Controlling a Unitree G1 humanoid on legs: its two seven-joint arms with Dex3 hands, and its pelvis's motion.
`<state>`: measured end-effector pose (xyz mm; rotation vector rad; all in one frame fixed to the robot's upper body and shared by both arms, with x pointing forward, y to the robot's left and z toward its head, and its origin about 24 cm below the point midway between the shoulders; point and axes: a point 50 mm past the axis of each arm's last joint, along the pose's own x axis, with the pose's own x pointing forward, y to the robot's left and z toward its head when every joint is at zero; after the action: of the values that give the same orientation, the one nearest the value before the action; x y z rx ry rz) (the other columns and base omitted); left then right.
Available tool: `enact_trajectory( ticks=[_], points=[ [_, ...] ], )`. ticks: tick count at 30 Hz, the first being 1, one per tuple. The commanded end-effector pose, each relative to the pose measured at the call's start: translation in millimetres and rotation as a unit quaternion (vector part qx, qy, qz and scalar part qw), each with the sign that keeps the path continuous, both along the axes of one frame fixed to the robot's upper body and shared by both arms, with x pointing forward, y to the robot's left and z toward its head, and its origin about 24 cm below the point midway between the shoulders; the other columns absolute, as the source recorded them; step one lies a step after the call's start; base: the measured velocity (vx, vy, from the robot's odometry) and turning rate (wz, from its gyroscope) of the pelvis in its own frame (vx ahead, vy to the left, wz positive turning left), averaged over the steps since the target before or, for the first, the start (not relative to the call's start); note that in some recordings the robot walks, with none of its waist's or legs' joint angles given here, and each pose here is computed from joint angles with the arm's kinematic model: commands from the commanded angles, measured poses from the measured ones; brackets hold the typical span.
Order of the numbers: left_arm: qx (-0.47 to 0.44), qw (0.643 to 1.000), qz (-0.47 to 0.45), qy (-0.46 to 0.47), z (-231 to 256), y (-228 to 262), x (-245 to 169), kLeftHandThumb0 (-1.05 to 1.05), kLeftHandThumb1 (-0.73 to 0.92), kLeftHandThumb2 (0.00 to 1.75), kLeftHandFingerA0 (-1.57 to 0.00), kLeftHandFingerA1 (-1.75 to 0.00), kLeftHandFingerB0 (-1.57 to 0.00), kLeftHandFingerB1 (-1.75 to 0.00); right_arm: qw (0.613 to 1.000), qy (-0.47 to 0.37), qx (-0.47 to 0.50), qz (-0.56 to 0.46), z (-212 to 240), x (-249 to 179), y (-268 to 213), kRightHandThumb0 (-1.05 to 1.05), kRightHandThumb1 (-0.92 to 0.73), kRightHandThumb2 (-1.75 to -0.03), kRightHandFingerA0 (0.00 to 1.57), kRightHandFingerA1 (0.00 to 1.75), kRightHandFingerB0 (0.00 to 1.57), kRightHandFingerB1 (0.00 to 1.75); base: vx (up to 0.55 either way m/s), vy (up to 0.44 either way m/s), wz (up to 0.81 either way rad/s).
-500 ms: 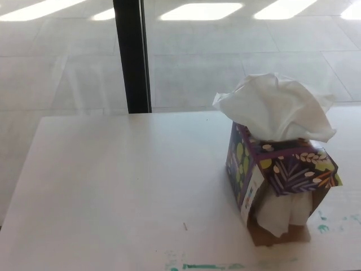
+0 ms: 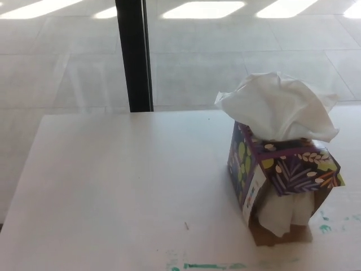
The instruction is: The robot uses its right hand to pull out a tissue from the tissue box kept in the middle of the desk and put it on the right side
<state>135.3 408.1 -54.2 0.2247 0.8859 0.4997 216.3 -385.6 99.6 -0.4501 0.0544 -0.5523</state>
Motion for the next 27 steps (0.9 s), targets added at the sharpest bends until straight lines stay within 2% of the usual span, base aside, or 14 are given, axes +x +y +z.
enact_trajectory(
  ticks=[1,5,6,8,9,10,11,14,17,18,20,21,22,27],
  points=[
    [-0.005,1.0,0.018,-0.016,9,9,0,-0.76,0.73,1.12,-0.67,-0.69,-0.4,-0.58,0.979,-0.125,-0.146,0.072,150,56,45,-0.56,-0.54,-0.85,0.58,0.73,0.27,0.48,0.0,0.0,0.0],
    [0.01,1.0,0.008,-0.01,9,10,-2,-0.77,0.75,1.13,-0.69,-0.69,-0.41,-0.58,0.973,-0.134,-0.164,0.095,175,72,62,-0.54,-0.66,-0.6,0.54,0.7,0.32,0.36,0.0,0.0,0.0],
    [0.009,1.0,0.006,-0.009,9,11,-2,-0.8,0.92,0.73,-0.72,-0.6,-0.43,-0.47,0.969,-0.137,-0.175,0.106,179,77,67,-0.61,-0.54,-0.88,0.54,0.73,0.27,0.49,0.0,0.0,0.0],
    [0.008,1.0,0.003,-0.008,10,11,-1,-0.8,0.92,0.74,-0.69,-0.59,-0.41,-0.47,0.964,-0.137,-0.184,0.132,187,90,81,-0.63,-0.66,-0.6,0.66,0.72,0.33,0.35,0.0,0.0,0.0],
    [0.001,1.0,0.007,-0.012,9,10,-1,-0.81,0.92,0.73,-0.68,-0.59,-0.41,-0.46,0.962,-0.13,-0.186,0.15,191,96,90,-0.66,-0.53,-0.89,0.63,0.74,0.28,0.48,0.0,0.0,0.0],
    [-0.001,1.0,0.008,-0.013,9,10,-1,-0.81,0.92,0.73,-0.68,-0.59,-0.41,-0.46,0.962,-0.127,-0.185,0.154,192,98,92,-0.66,-0.53,-0.89,0.63,0.74,0.28,0.48,0.0,0.0,0.0],
    [0.0,1.0,0.009,-0.013,9,10,-1,-0.79,0.92,0.71,-0.7,-0.58,-0.44,-0.47,0.962,-0.114,-0.186,0.166,194,103,98,-0.64,-0.66,-0.6,0.55,0.61,0.29,0.31,0.0,0.0,0.0],
    [0.004,1.0,0.004,-0.003,7,10,-8,-0.8,0.92,0.72,-0.7,-0.6,-0.42,-0.46,0.95,-0.064,-0.217,0.213,195,117,120,-0.7,-0.55,-0.88,0.4,0.62,0.18,0.43,0.0,0.0,0.0],
    [0.003,1.0,0.008,0.001,5,10,-11,-0.82,0.92,0.73,-0.69,-0.58,-0.42,-0.46,0.934,-0.033,-0.24,0.262,192,135,142,-0.69,-0.67,-0.6,0.16,0.48,0.18,0.27,0.0,0.0,0.0],
    [0.001,1.0,0.01,-0.002,5,10,-11,-0.84,0.92,0.7,-0.7,-0.61,-0.44,-0.48,0.932,-0.026,-0.248,0.263,192,139,146,-0.76,-0.53,-0.89,0.05,0.49,0.07,0.42,0.0,0.0,0.0],
    [-0.004,1.0,0.016,-0.009,6,10,-11,-0.82,0.92,0.7,-0.71,-0.63,-0.44,-0.49,0.927,-0.005,-0.265,0.266,192,150,155,-0.78,-0.53,-0.91,0.03,0.45,0.08,0.38,0.0,0.0,0.0],
    [-0.004,1.0,0.016,-0.011,6,11,-11,-0.83,0.92,0.7,-0.7,-0.62,-0.43,-0.48,0.926,0.002,-0.266,0.267,191,153,158,-0.79,-0.7,-0.61,0.03,0.44,0.12,0.3,0.0,0.0,0.0],
    [-0.006,1.0,0.021,-0.012,6,11,-12,-0.82,0.92,0.69,-0.71,-0.62,-0.43,-0.47,0.922,0.01,-0.275,0.272,190,156,160,-0.9,-0.61,-0.98,0.03,0.34,0.11,0.3,0.0,0.0,0.0],
    [0.006,1.0,0.006,0.003,6,12,-14,-0.83,0.92,0.72,-0.69,-0.61,-0.45,-0.47,0.896,0.069,-0.312,0.308,172,168,165,-1.0,-0.77,-1.13,0.01,0.17,0.11,0.08,0.0,0.0,0.0]
  ],
)
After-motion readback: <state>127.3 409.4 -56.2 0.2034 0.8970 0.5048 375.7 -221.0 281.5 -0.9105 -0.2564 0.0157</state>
